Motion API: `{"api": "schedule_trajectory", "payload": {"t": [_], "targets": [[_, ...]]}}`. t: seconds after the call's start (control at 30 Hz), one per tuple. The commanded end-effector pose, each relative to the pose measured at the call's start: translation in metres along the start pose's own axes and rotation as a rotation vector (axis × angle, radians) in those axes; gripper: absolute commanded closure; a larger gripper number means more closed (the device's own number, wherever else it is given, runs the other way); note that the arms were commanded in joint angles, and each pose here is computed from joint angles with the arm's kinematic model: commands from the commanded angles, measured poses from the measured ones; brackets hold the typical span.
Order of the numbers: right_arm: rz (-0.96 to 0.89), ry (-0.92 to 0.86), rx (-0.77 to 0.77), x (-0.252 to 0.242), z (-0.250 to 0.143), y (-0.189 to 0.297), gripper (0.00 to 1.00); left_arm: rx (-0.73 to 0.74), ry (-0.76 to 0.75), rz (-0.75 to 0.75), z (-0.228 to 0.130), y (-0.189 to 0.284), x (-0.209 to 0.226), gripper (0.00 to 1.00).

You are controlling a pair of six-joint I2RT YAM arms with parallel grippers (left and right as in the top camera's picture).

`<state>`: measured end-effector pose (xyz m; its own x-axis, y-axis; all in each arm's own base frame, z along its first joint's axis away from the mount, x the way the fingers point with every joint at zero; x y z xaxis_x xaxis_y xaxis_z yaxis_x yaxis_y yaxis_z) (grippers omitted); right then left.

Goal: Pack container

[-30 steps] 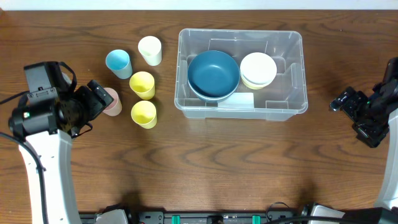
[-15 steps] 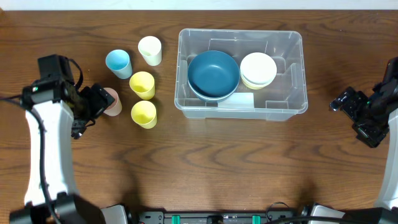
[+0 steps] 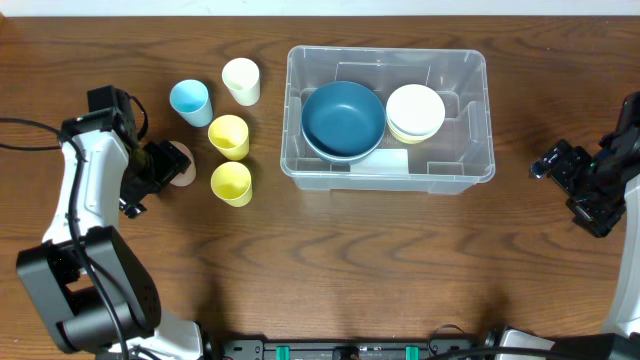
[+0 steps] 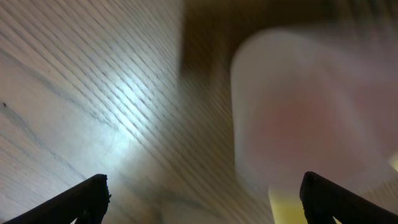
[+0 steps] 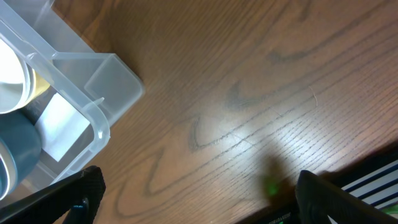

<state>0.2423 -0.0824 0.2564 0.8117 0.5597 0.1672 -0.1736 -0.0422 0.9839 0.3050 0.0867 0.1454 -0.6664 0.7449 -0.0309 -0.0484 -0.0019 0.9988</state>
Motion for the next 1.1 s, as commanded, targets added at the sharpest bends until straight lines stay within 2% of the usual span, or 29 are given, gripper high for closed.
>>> {"api": "schedule_trajectory", "payload": {"t": [0.0, 0.57, 0.6, 0.63, 0.73, 0.9, 1.07], "targets": [[0.009, -0.016, -0.008, -0.002, 0.0, 0.003, 0.01, 0.011, 0.037, 0.065, 0.005, -0.012, 0.009, 0.02], [0.009, -0.016, -0.008, -0.002, 0.0, 0.003, 0.01, 0.051, 0.085, 0.084, 0.006, -0.028, 0.025, 0.01], [0.009, -0.016, -0.008, -0.002, 0.0, 0.003, 0.01, 0.054, 0.085, 0.085, 0.005, -0.029, 0.026, 0.04], [0.009, -0.016, -0.008, -0.002, 0.0, 0.003, 0.01, 0.058, 0.085, 0.085, 0.004, -0.03, 0.026, 0.14], [0.008, -0.016, -0.008, -0.002, 0.0, 0.003, 0.01, 0.065, 0.085, 0.086, 0.002, -0.032, 0.026, 0.52], [0.009, -0.016, -0.008, -0.002, 0.0, 0.003, 0.01, 0.064, 0.085, 0.085, 0.002, -0.032, 0.026, 0.9], [0.008, -0.016, -0.008, -0.002, 0.0, 0.003, 0.01, 0.06, 0.085, 0.084, 0.003, -0.032, 0.026, 0.94]]}}
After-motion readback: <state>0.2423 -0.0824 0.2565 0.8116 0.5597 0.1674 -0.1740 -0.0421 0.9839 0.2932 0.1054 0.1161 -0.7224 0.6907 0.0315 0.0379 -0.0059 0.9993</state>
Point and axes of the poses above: each gripper's point midway between its finger pads, its own y axis back along the fingers, its own x axis along the line the jaws close on, z = x × y, the point moved 7 cm from there along y, back along the fingers, and after that the axes turned 7 degrees about -y, right-handed, at the moved point
